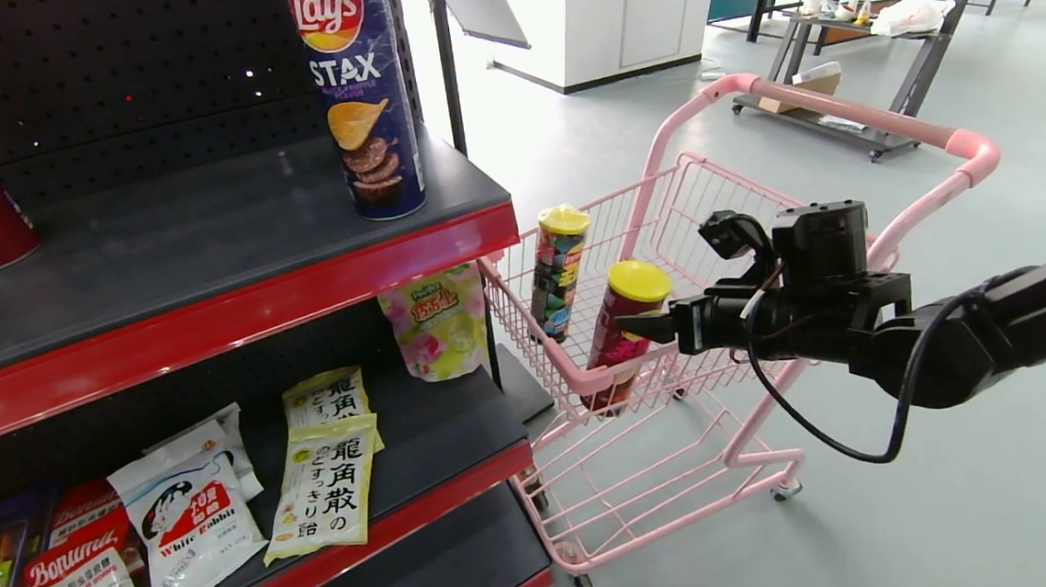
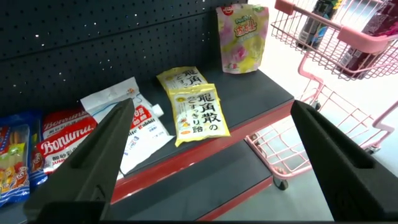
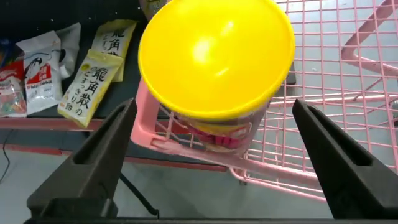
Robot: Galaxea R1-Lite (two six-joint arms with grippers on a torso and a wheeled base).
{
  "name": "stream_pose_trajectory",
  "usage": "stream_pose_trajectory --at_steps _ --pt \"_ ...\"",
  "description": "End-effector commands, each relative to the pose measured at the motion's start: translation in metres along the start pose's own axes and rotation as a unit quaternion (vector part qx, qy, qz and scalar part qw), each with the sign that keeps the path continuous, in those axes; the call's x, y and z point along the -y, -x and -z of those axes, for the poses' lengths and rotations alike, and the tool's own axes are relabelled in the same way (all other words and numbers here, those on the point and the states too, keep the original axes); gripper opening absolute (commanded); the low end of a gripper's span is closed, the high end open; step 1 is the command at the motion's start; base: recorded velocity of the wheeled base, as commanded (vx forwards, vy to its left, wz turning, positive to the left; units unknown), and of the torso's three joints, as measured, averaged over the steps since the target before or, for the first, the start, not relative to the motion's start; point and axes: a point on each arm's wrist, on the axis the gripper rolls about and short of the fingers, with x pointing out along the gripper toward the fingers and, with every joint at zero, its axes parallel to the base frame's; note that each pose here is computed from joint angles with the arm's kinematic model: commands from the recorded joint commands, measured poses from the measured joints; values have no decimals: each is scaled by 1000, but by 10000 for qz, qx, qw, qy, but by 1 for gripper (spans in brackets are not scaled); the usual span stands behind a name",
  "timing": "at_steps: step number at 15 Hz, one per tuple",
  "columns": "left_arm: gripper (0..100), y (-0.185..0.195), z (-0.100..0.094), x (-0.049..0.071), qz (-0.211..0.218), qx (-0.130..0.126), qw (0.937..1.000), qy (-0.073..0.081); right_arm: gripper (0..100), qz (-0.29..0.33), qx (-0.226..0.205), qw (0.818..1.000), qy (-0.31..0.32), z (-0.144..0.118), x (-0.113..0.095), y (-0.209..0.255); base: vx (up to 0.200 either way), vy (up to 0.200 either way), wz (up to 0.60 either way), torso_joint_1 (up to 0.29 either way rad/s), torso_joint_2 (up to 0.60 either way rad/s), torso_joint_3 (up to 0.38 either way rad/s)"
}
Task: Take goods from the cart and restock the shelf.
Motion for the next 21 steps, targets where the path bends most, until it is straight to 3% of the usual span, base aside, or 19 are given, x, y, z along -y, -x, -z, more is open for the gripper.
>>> stream_pose_trajectory --at_steps 1,8,9,15,19,21 --pt "100 0 0 0 5 -2 10000 -5 100 1 -98 9999 30 8 5 -21 0 0 0 0 0 0" --pt "100 0 0 0 -3 -2 10000 3 100 4 49 9999 122 5 18 -61 0 0 0 0 0 0" --pt "100 0 0 0 -3 -2 10000 -5 0 44 30 9999 115 8 20 -67 0 0 0 0 0 0" --pt "100 0 0 0 -3 -2 10000 -5 0 43 71 9999 85 6 18 -70 0 0 0 0 0 0" --pt "100 0 0 0 -3 -2 10000 -5 0 134 643 9975 272 -37 7 -33 0 0 0 0 0 0" --pt "100 0 0 0 5 -2 10000 -5 0 165 1243 9907 529 -76 -3 6 0 0 0 0 0 0"
